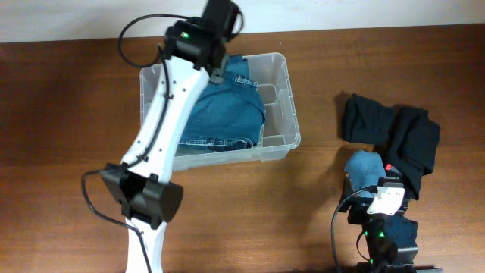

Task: Pack container
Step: 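Release the dark-blue jeans and raise the left gripper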

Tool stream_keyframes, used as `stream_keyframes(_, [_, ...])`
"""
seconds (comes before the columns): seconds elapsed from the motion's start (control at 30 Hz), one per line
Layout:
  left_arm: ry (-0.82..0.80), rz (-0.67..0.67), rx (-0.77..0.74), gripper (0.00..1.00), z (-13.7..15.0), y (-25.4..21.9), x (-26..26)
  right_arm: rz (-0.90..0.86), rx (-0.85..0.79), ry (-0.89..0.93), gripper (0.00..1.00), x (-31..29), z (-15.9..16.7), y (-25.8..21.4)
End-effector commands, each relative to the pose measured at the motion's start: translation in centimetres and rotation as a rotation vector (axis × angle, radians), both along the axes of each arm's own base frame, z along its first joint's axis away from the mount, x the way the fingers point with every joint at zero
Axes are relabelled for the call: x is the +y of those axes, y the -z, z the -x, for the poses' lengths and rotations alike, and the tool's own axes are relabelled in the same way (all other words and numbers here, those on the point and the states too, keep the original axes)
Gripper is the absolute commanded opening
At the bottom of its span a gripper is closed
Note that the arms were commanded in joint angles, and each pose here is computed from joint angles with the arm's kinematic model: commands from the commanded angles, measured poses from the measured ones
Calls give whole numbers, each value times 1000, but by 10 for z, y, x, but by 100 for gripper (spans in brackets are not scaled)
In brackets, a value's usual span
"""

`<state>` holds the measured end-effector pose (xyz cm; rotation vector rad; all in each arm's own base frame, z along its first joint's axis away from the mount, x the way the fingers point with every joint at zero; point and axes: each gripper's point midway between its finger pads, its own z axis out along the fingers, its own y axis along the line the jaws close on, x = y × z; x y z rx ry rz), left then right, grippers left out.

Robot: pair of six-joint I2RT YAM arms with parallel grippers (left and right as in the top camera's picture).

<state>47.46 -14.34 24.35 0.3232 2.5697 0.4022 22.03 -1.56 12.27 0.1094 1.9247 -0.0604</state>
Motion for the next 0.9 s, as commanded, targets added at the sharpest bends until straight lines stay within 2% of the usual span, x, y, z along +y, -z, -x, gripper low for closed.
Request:
stream_keyframes(0.0, [-94,-49,-166,58,27,-77,32,-1,2,17,98,-3,1,2])
stream_keyframes(0.17, [-342,-34,-233,58,88,-125,94,-1,3,17,99,-3,1,3])
stream_keyframes(0.37, [-411,92,-294,57,139,-161,136,-1,2,17,99,-3,1,2])
stream_keyframes(0.4, [-438,100,-304,58,148,-163,144,-1,3,17,98,-3,1,3])
stream_keyframes(0.5, [-540,119,-302,69,163,-155,166,-1,2,17,98,-3,1,2])
stream_keyframes(0.57, [-563,160,-266,76,155,-134,166,-1,3,17,98,-3,1,3])
stream_keyframes(0.63, [-516,212,-207,77,133,-103,154,-1,2,17,98,-3,1,2])
stream_keyframes(0.73, [-350,348,-123,79,93,-49,116,-1,2,17,98,-3,1,2])
stream_keyframes(0.87, [-107,586,-116,82,49,-11,56,-1,2,17,98,-3,1,2])
